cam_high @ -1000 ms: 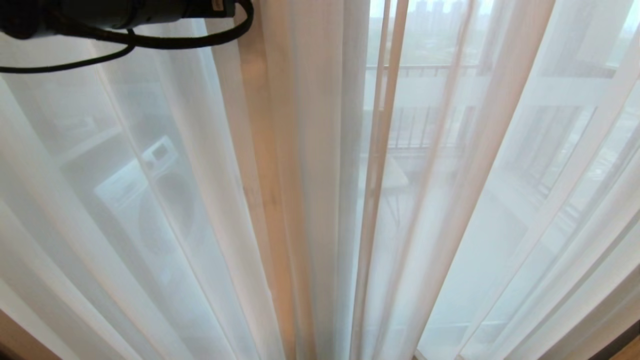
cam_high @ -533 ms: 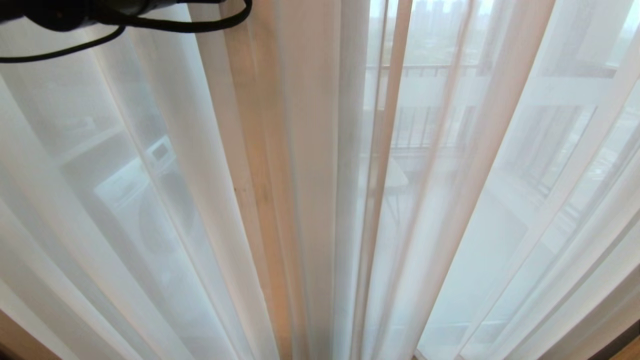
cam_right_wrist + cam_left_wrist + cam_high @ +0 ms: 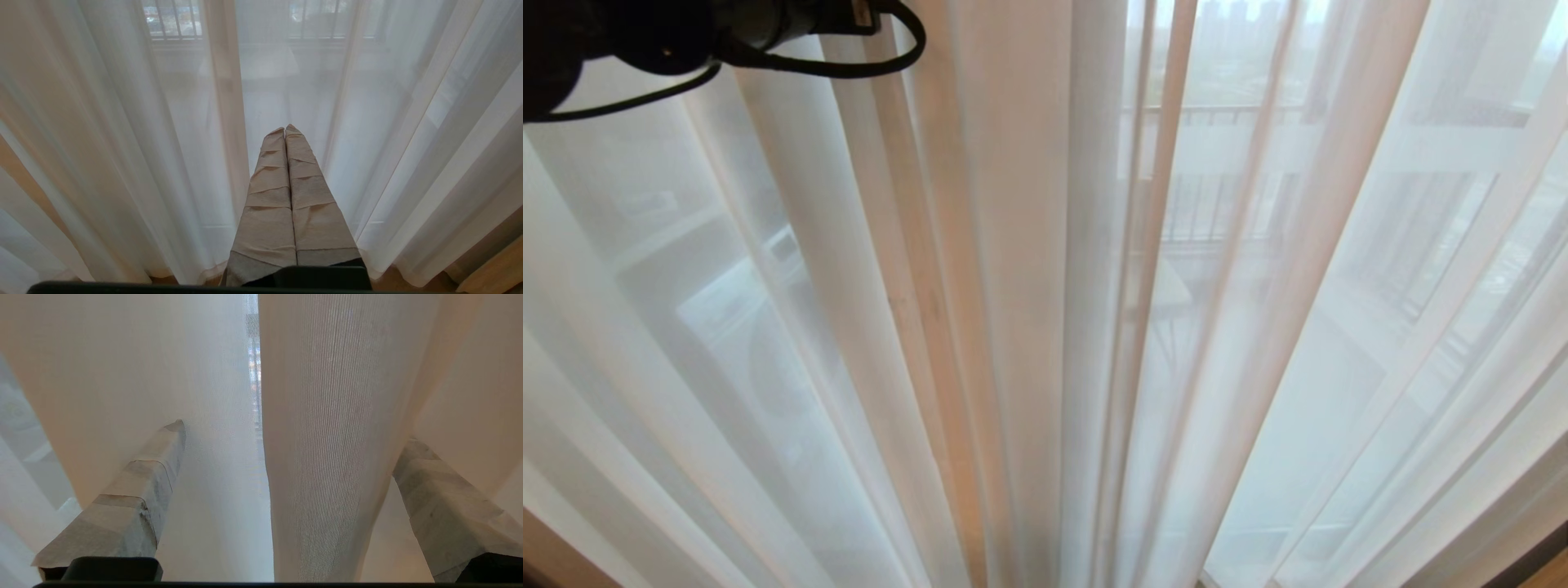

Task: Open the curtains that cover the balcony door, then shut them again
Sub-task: Pull the inner curtains open on both sides

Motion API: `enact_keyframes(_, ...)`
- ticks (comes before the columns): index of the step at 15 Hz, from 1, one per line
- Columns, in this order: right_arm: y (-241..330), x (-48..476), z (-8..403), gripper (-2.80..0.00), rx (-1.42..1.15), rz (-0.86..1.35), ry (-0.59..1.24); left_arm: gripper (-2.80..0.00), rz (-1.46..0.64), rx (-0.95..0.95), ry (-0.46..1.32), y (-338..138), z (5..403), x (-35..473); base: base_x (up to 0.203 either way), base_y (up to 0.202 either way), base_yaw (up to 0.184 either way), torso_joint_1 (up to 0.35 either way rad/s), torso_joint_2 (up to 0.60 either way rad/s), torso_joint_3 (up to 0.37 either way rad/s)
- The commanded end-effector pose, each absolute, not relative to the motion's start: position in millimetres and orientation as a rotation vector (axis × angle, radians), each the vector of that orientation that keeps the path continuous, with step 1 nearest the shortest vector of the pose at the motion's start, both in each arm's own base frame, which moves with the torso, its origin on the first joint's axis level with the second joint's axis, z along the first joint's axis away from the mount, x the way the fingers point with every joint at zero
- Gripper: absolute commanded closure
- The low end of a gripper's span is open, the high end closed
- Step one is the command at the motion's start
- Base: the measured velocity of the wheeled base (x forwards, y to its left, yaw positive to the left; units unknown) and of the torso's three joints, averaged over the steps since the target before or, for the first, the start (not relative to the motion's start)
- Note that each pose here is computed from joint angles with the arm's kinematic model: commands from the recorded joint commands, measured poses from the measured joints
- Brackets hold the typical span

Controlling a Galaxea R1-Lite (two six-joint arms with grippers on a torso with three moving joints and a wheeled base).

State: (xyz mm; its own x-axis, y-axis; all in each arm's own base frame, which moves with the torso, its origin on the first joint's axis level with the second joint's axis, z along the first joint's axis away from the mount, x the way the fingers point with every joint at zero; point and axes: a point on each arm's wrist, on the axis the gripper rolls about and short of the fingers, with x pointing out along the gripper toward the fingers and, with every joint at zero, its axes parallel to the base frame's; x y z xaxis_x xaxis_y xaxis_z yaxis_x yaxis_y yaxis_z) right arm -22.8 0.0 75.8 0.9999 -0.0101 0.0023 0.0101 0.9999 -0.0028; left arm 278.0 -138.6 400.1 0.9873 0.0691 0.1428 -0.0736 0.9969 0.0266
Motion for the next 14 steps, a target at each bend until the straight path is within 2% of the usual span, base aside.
enact_keyframes(1, 0.0, -22.8, 75.9, 0.00, -0.003, -0.011, -0.004, -2.80, 0.109, 0.031, -0.146, -129.0, 400.9, 282.1, 0.000, 0.000, 0.000, 0.000, 0.00, 0.000)
enact_keyframes(11, 0.0, -22.8, 75.8, 0.00, -0.003, -0.011, -0.003, -2.80, 0.256, 0.018, -0.174, -79.5, 410.4, 285.2, 0.000, 0.000, 0.000, 0.000, 0.00, 0.000)
enact_keyframes(14, 0.0, -22.8, 75.8, 0.00, -0.003, -0.011, -0.003, -2.80, 0.250, 0.021, -0.172, -78.0, 409.8, 286.3, 0.000, 0.000, 0.000, 0.000, 0.00, 0.000)
